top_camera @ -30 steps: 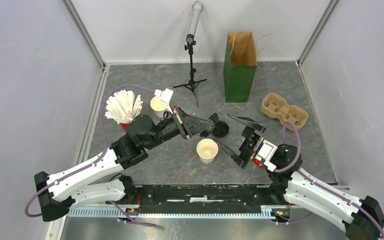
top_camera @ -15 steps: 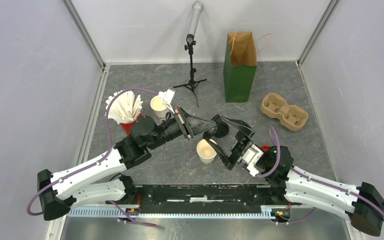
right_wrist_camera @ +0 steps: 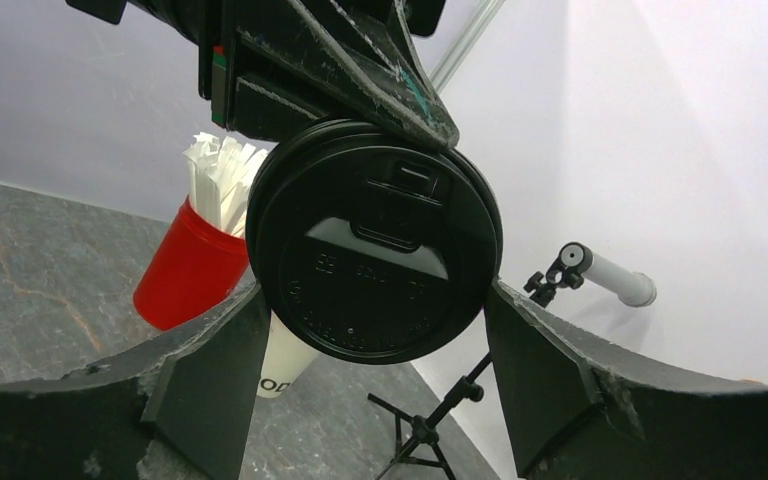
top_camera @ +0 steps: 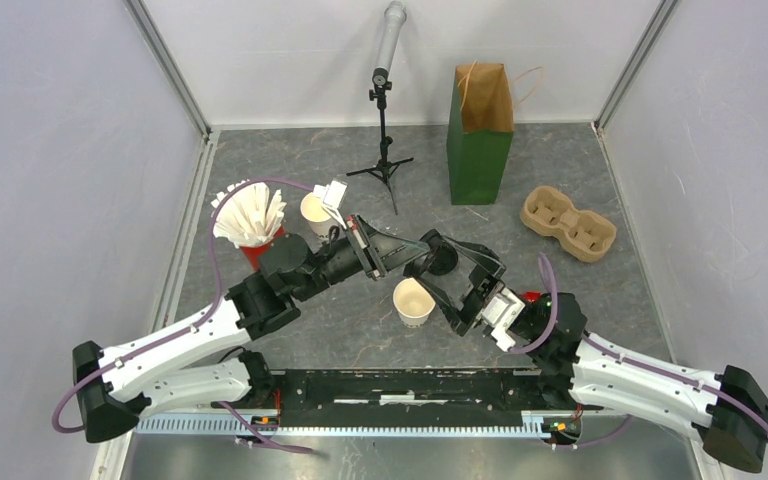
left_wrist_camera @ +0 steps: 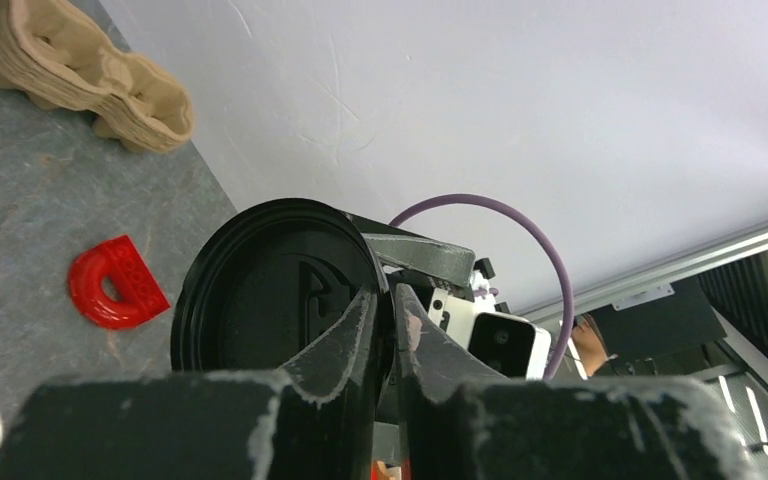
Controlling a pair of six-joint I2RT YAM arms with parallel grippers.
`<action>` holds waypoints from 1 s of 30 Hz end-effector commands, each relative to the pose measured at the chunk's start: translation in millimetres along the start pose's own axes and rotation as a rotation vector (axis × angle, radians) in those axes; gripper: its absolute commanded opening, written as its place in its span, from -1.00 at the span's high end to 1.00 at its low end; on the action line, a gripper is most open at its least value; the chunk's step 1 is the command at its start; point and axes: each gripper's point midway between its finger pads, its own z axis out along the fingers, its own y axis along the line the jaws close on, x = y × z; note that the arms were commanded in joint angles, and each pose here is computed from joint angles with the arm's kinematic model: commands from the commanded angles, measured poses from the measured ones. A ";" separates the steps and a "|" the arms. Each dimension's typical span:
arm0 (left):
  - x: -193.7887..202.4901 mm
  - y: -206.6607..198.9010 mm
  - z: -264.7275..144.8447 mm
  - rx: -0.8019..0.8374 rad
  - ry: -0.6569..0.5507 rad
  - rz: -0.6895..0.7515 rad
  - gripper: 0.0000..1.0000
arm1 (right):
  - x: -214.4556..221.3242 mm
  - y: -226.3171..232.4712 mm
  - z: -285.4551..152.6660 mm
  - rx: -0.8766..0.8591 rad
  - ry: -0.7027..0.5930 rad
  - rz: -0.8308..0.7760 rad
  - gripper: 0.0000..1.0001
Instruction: Pack the takeout coffee
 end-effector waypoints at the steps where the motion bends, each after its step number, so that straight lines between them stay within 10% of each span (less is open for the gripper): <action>1: -18.9 -6.2 -8.7 -0.002 -0.077 0.089 0.56 | 3.6 -3.5 -6.3 0.030 0.028 0.029 -0.51; 8: -31.4 10.6 -19.8 -0.116 -0.089 0.260 -0.48 | 33.7 4.9 -17.1 0.044 0.201 0.187 -0.37; 13: -46.3 56.3 -45.9 -0.422 -0.026 0.462 -0.83 | 67.1 13.4 -31.9 0.074 0.531 0.423 -0.37; 21: -31.5 105.3 -69.5 -0.552 0.100 0.461 -0.91 | 87.9 44.5 -61.8 0.011 0.998 0.642 -0.37; 30: 5.1 137.0 -74.9 -0.511 0.144 0.306 -0.80 | 87.1 49.6 -66.2 -0.011 1.161 0.679 -0.45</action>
